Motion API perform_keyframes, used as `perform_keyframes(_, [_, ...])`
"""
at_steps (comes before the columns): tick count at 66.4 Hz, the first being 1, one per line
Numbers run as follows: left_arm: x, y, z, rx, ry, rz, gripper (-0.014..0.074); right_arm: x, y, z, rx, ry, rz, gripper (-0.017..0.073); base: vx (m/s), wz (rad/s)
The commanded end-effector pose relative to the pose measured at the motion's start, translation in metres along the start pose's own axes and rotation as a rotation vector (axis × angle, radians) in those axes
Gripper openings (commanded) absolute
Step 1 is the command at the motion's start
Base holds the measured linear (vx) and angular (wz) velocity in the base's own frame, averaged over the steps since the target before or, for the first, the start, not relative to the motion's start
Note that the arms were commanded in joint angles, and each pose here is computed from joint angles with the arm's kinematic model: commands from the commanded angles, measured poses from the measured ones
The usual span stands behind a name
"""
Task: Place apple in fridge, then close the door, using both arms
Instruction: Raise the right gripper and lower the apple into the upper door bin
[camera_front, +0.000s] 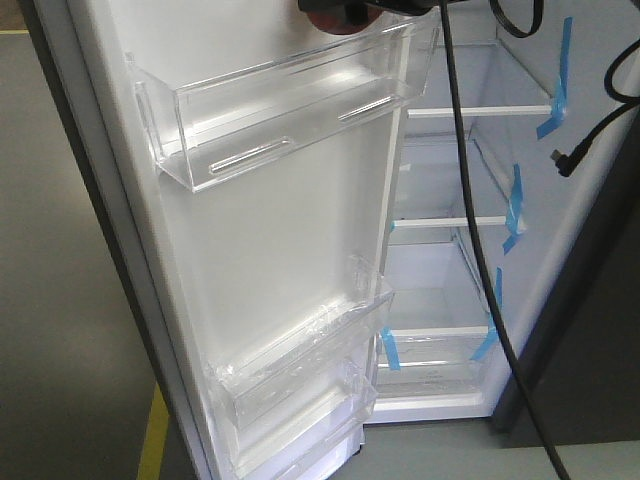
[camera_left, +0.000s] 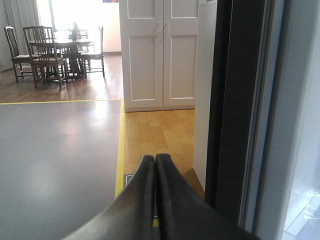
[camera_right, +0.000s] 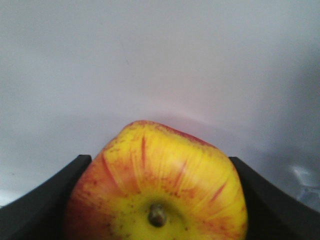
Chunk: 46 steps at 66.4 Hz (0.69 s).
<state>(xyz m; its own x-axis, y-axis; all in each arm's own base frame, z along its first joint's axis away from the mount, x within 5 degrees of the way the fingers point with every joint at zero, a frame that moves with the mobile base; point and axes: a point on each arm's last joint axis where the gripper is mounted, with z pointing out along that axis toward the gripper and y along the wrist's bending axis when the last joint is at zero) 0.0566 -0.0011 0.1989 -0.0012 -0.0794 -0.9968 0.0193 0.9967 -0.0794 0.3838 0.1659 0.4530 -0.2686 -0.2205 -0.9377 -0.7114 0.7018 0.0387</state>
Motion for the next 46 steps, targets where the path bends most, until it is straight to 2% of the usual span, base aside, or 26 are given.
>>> perform_keyframes(1, [-0.0134, -0.001, -0.0024, 0.009, -0.106, -0.006, -0.0006, -0.0275, 0.0089, -0.026, 0.028, -0.141, -0.015, 0.0211, 0.0, 0.0])
perform_keyframes(7, [-0.0134, -0.001, -0.0024, 0.009, -0.106, -0.006, -0.0006, -0.0266, 0.0092, -0.0258, 0.025, -0.131, -0.019, 0.0249, 0.0, 0.0])
perform_keyframes(17, [-0.0134, -0.001, -0.0024, 0.009, -0.106, -0.006, -0.0006, -0.023, 0.0096, -0.0254, 0.021, -0.091, -0.035, 0.0367, 0.0, 0.0])
perform_keyframes(26, [-0.0134, -0.001, -0.0024, 0.009, -0.106, -0.006, -0.0006, -0.022, 0.0092, -0.0253, 0.023, -0.08, 0.007, 0.0498, 0.0, 0.0])
perform_keyframes(33, [-0.0134, -0.001, -0.0024, 0.009, -0.106, -0.006, -0.0006, -0.021, 0.0074, -0.0253, 0.043, -0.07, 0.017, 0.0586, 0.0, 0.0])
perform_keyframes(40, [-0.0134, -0.001, -0.0024, 0.009, -0.106, -0.006, -0.0006, -0.02, 0.0059, -0.0253, 0.059, -0.058, 0.011, 0.0635, 0.0, 0.0])
perform_keyframes(46, [-0.0134, -0.001, -0.0024, 0.009, -0.106, -0.006, -0.0006, -0.0197, 0.0055, -0.0253, 0.063, -0.055, 0.014, 0.064, 0.0, 0.0])
